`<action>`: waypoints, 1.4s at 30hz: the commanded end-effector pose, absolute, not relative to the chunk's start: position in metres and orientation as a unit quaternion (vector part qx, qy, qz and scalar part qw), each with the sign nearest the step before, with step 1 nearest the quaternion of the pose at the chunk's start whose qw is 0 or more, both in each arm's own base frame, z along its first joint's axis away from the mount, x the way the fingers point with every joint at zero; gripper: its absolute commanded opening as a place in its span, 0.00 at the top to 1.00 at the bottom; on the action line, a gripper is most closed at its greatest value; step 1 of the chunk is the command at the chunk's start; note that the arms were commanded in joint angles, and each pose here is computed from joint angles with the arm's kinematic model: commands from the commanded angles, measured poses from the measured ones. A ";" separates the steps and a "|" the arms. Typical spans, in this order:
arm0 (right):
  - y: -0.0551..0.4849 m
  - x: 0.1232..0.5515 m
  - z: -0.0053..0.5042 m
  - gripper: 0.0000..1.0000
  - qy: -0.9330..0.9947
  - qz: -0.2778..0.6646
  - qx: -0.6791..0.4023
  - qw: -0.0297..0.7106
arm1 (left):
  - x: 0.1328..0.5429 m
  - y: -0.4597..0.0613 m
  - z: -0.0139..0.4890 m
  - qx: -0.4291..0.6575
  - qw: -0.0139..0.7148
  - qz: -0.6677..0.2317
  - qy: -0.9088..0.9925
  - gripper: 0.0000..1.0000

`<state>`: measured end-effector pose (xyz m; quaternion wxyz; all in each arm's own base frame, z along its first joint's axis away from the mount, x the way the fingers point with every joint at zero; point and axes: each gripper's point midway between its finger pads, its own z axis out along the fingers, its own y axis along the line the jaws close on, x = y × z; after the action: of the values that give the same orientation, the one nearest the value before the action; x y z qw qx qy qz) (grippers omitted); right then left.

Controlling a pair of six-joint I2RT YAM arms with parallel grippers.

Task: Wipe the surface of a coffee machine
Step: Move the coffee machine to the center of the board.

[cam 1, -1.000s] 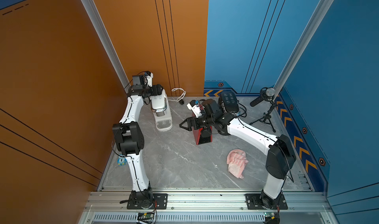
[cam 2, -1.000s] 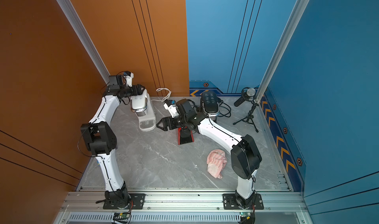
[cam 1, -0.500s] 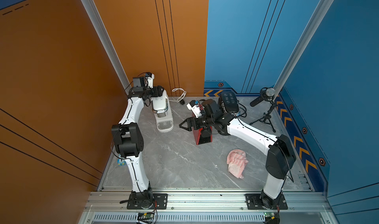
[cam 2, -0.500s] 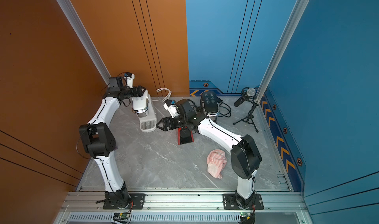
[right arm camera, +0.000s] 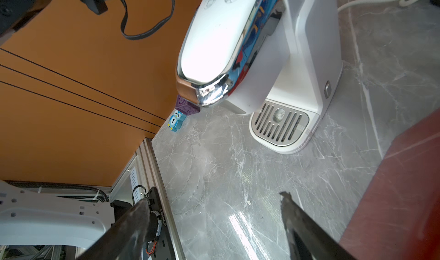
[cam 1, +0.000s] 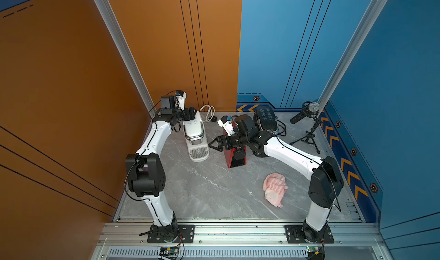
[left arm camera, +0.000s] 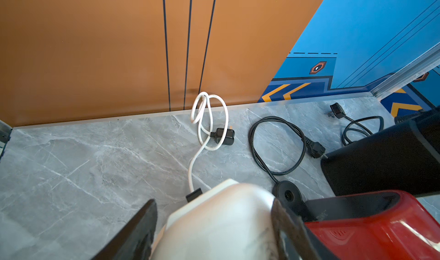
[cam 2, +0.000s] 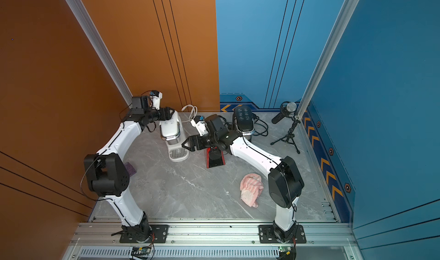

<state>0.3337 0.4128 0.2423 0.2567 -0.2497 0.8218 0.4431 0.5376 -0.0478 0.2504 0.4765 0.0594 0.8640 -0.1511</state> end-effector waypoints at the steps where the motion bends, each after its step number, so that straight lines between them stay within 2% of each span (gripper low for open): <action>1: 0.397 0.337 0.249 0.12 0.838 0.425 -0.226 0.257 | 0.485 -0.077 0.179 0.066 0.344 -0.165 0.922 0.25; 11: 0.399 0.338 0.251 0.12 0.842 0.411 -0.230 0.263 | 0.431 -0.094 0.162 0.074 0.327 -0.153 0.929 0.26; 17: 0.399 0.355 0.251 0.11 0.850 0.390 -0.221 0.276 | 0.419 -0.093 0.177 0.069 0.346 -0.156 0.923 0.26; 23: 0.426 0.356 0.241 0.12 0.845 0.420 -0.222 0.247 | 0.421 -0.088 0.189 0.065 0.358 -0.166 0.917 0.24; 29: 0.436 0.349 0.237 0.12 0.850 0.422 -0.194 0.249 | 0.433 -0.085 0.194 0.063 0.361 -0.176 0.914 0.23; 42: 0.467 0.319 0.252 0.16 0.826 0.491 -0.146 0.237 | 0.457 -0.091 0.209 0.088 0.369 -0.200 0.904 0.21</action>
<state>0.3417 0.4497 0.2316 0.2405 -0.1457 0.8438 0.4571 0.4723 -0.0913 0.2478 0.4404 0.0824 0.8723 -0.1961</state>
